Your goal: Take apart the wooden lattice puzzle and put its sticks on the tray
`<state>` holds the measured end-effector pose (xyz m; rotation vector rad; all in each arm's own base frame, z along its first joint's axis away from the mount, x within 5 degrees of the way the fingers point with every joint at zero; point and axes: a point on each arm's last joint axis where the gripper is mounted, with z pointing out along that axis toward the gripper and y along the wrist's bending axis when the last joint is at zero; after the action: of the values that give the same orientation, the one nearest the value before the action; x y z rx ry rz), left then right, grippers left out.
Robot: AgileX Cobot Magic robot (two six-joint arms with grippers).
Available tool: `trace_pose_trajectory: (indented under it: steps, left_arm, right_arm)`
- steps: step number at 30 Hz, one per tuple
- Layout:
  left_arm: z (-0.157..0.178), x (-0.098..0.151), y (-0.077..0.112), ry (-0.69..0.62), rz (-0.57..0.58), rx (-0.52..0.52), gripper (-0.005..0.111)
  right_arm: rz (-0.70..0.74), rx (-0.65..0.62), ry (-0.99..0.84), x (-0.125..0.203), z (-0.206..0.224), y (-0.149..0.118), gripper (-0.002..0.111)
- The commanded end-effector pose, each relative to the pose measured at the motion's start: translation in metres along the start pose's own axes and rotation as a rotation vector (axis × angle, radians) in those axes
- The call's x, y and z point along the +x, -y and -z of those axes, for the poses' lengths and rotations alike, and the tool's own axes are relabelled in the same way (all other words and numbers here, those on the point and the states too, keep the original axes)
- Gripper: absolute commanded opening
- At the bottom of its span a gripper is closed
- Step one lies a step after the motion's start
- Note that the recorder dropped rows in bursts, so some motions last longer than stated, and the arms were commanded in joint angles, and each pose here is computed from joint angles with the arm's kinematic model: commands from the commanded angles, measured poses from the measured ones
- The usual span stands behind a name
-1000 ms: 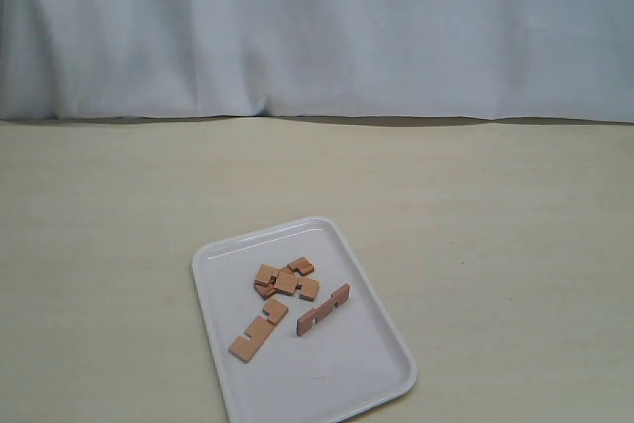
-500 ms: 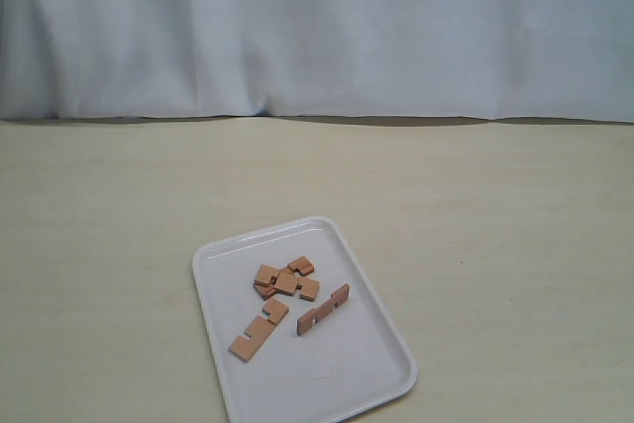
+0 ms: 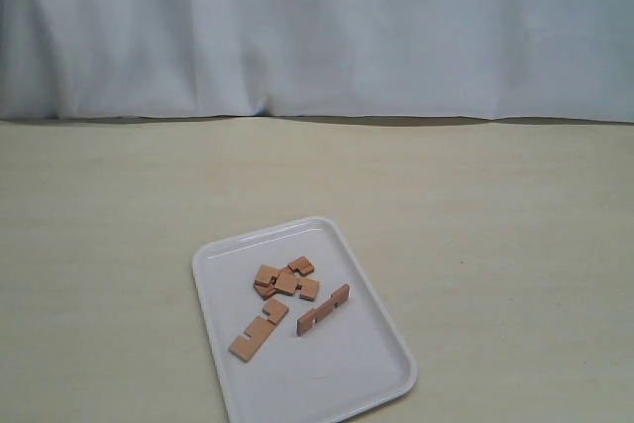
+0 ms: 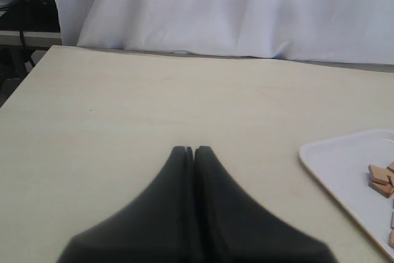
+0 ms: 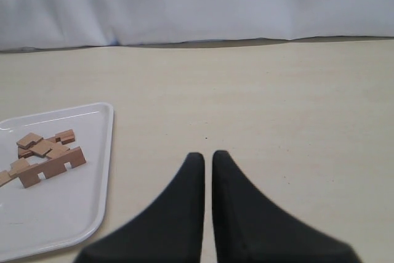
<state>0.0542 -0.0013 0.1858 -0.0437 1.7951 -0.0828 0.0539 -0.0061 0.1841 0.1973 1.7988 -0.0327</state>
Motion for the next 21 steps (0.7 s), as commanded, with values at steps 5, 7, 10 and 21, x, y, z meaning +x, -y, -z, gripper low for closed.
trace_pose_trajectory:
  steps: [5,7,10,21]
  left_arm:
    - [-0.0001,0.0005,-0.0002,0.003,0.005,-0.002,0.0]
    - [-0.0001,0.0005,-0.0002,0.003,0.005,-0.002,0.0]
    - [-0.0001,0.0005,-0.0002,0.003,0.005,-0.002,0.0]
    - [-0.0001,0.0005,-0.0002,0.003,0.003,-0.002,0.0]
  right_arm:
    - [0.001,-0.003,0.008,-0.0003,0.0003,-0.0001,0.004]
    - [0.001,-0.003,0.008,-0.0003,0.0003,-0.0001,0.004]
    - [0.001,-0.003,0.0,0.0005,0.0003,-0.0001,0.004]
    - [0.001,-0.003,-0.022,0.0025,0.0003,-0.0002,0.004]
